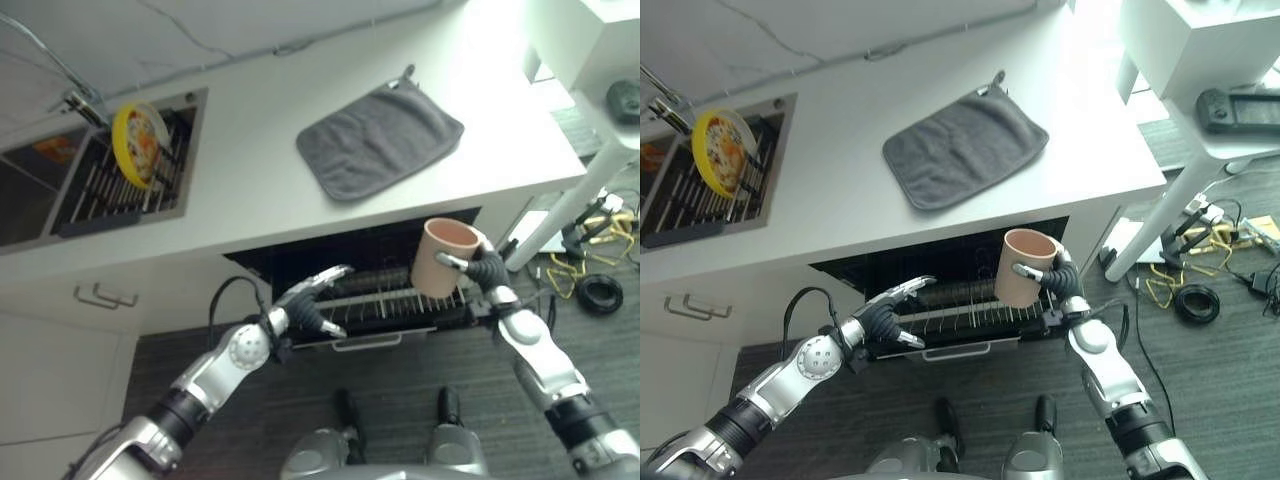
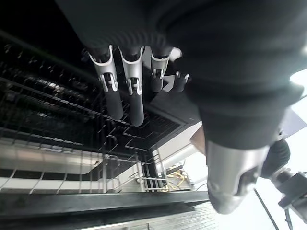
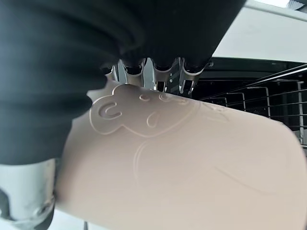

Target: Place the dishes in the dishwasher.

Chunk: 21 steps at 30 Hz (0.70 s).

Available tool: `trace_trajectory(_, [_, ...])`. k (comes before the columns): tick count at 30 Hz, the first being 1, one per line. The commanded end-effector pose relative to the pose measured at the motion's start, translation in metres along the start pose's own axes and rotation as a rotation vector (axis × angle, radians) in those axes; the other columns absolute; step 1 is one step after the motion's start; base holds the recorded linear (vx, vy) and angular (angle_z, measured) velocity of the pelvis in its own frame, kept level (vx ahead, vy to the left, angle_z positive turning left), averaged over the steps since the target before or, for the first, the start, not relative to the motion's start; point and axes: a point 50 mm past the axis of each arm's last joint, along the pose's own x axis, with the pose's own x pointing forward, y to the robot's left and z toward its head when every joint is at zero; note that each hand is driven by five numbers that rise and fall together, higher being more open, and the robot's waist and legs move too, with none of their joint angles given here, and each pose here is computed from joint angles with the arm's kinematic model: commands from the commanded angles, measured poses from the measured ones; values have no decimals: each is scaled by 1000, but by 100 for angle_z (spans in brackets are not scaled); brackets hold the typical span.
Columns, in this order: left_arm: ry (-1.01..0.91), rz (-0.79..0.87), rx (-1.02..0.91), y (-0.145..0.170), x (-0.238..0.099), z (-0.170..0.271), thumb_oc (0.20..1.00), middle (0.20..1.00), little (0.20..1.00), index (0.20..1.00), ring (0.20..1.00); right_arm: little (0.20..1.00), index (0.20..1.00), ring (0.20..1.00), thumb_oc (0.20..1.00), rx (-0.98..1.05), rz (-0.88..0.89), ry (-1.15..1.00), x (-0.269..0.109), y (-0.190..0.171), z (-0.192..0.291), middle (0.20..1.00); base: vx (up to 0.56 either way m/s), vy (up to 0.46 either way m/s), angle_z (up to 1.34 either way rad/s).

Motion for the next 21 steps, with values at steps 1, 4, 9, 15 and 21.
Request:
trace_trajectory(1, [-8, -32, 87, 13, -1, 4, 1000, 1000, 1000, 1000, 1000, 200, 200, 200, 200, -28, 91, -154, 12, 15, 30, 200, -35, 27, 0])
trace_trajectory(4, [-15, -81, 119, 12, 2, 8, 1000, 1000, 1000, 1000, 1000, 200, 200, 200, 200, -54, 109, -143, 16, 12, 32, 200, -49, 4, 3])
trace_trajectory(9, [-14, -126, 146, 15, 7, 12, 1000, 1000, 1000, 1000, 1000, 200, 200, 200, 200, -48, 128, -126, 25, 17, 37, 200, -51, -10, 3])
trace_trajectory(15, [-2, -151, 222, 27, 15, 15, 1000, 1000, 1000, 1000, 1000, 200, 200, 200, 200, -100, 145, -129, 46, 29, 54, 200, -100, -20, 6])
trace_trajectory(21, [8, -139, 329, 48, 25, 20, 1000, 1000, 1000, 1000, 1000, 200, 200, 200, 200, -94, 154, -82, 64, 29, 62, 200, -101, -24, 6])
